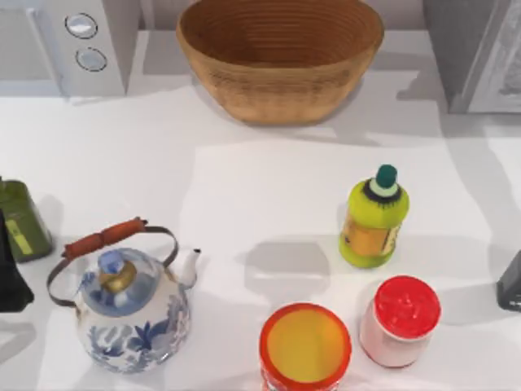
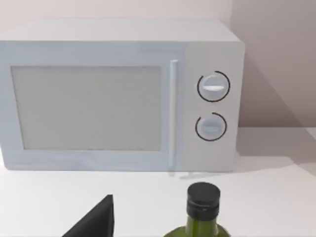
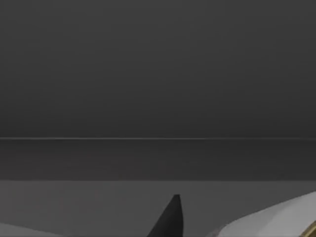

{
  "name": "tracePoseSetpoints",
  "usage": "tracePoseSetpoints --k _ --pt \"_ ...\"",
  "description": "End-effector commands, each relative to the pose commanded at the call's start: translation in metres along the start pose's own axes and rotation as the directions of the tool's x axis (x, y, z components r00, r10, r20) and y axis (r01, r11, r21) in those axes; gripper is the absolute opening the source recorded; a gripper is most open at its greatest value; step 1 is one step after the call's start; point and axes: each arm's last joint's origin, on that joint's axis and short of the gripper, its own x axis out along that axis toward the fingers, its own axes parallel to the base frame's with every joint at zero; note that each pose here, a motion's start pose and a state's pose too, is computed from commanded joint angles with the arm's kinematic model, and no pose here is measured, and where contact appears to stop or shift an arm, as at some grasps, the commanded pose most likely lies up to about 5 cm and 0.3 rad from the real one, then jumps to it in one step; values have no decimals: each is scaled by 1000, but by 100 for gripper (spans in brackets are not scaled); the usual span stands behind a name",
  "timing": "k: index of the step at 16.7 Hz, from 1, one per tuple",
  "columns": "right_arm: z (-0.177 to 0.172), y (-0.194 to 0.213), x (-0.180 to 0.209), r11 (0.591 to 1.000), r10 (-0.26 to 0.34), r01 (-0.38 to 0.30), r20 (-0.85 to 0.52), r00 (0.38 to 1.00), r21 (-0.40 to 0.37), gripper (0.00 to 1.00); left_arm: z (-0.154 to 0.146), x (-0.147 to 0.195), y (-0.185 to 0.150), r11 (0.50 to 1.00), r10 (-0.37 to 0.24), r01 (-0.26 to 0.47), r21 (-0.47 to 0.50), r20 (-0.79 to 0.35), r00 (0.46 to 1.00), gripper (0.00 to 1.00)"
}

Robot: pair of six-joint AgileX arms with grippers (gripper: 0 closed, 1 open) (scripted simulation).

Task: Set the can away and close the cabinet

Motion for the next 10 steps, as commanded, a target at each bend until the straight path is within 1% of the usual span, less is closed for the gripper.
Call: tracePoseSetpoints --k 5,8,10 --pt "9 5 64 1000 -7 6 -52 999 -23 0 0 0 0 1000 0 0 0 0 1000 100" --pt "25 4 92 1000 -5 4 -8 1000 -14 0 0 0 0 1000 0 0 0 0 1000 100" --pt "29 2 107 1000 -2 2 15 1000 -5 0 0 0 0 1000 0 0 0 0 1000 100"
